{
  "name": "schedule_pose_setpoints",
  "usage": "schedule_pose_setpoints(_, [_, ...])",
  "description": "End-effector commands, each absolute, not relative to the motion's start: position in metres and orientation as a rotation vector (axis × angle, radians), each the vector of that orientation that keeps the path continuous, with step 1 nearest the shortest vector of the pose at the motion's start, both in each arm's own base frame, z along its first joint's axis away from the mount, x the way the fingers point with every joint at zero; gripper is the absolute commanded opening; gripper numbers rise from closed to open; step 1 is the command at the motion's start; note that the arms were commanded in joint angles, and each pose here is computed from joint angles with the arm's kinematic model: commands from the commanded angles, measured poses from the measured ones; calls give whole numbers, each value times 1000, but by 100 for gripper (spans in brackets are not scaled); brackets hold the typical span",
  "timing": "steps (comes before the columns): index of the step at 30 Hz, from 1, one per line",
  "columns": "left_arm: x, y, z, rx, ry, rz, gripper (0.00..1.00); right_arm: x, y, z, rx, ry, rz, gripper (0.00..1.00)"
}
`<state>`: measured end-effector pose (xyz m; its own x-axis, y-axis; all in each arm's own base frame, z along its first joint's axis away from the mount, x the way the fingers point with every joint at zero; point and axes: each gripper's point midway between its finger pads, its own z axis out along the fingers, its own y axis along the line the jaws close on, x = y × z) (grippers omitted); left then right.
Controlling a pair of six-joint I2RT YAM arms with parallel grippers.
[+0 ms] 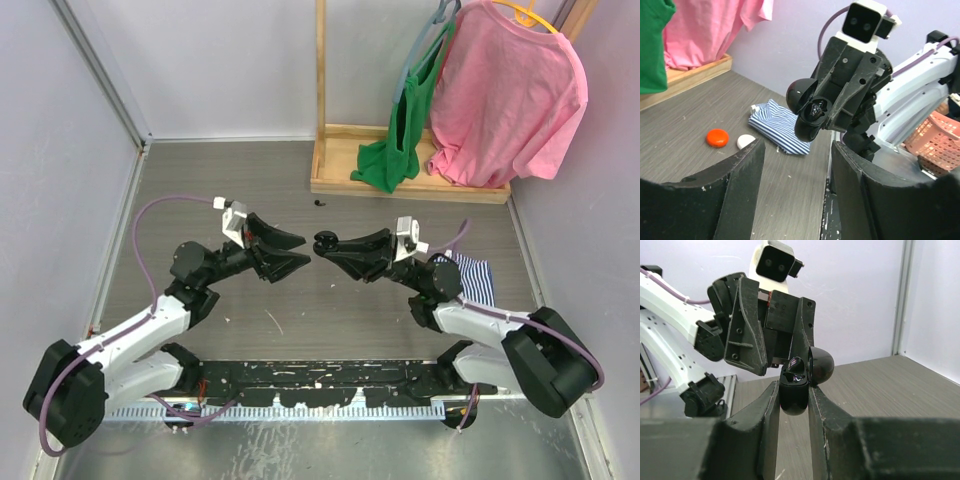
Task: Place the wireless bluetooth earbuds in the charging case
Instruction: Adjust the charging case.
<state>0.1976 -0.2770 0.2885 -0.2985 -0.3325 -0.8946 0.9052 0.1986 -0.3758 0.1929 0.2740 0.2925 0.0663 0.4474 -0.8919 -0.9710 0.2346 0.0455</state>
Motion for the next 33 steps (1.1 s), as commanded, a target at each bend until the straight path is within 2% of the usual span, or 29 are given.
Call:
schedule_pose_setpoints(1, [182,-277,321,652,1172,-1457,55,179,272,332,-700,808,1279,1])
schedule_pose_setpoints(33, [174,-295,323,731,1142,-1514,32,177,284,336,-726,811,1392,1])
